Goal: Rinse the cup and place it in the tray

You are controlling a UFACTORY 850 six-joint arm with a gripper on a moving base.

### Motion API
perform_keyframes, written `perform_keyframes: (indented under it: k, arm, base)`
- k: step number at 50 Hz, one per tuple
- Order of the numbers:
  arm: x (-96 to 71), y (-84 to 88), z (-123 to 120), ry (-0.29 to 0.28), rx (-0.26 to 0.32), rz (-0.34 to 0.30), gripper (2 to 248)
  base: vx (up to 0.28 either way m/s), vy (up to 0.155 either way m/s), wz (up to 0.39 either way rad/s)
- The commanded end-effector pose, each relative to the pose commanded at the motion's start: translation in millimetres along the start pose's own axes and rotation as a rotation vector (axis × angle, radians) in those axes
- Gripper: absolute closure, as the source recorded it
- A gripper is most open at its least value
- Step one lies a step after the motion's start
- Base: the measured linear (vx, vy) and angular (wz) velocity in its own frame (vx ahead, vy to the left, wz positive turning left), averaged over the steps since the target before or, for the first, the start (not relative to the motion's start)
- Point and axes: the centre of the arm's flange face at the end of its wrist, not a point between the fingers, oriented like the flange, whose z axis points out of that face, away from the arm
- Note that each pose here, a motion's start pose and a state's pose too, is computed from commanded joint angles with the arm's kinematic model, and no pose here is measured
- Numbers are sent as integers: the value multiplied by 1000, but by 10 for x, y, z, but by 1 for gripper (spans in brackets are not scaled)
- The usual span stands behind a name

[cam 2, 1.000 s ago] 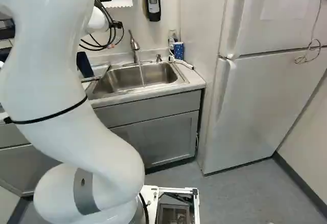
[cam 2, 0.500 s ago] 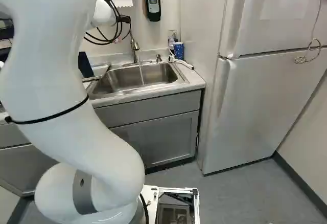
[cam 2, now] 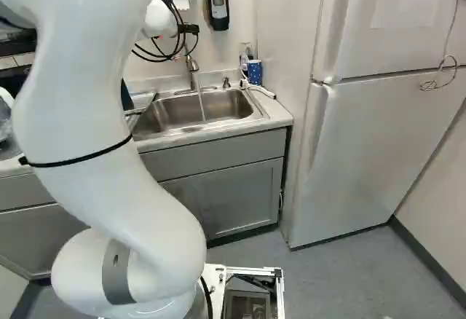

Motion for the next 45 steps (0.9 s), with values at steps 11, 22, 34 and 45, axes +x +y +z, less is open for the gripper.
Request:
perform_keyframes:
  k: [11,22,34,45]
  arm:
    - [15,102,189,5,-18,19,3]
    - [18,183,397,1,-35,39,3]
    - [-8,267,625,-28,-56,64,3]
    - [-16,336,836,-32,-68,78,3]
  base:
    - [0,0,0]
    - [0,0,0]
    - [0,0,0]
    - [0,0,0]
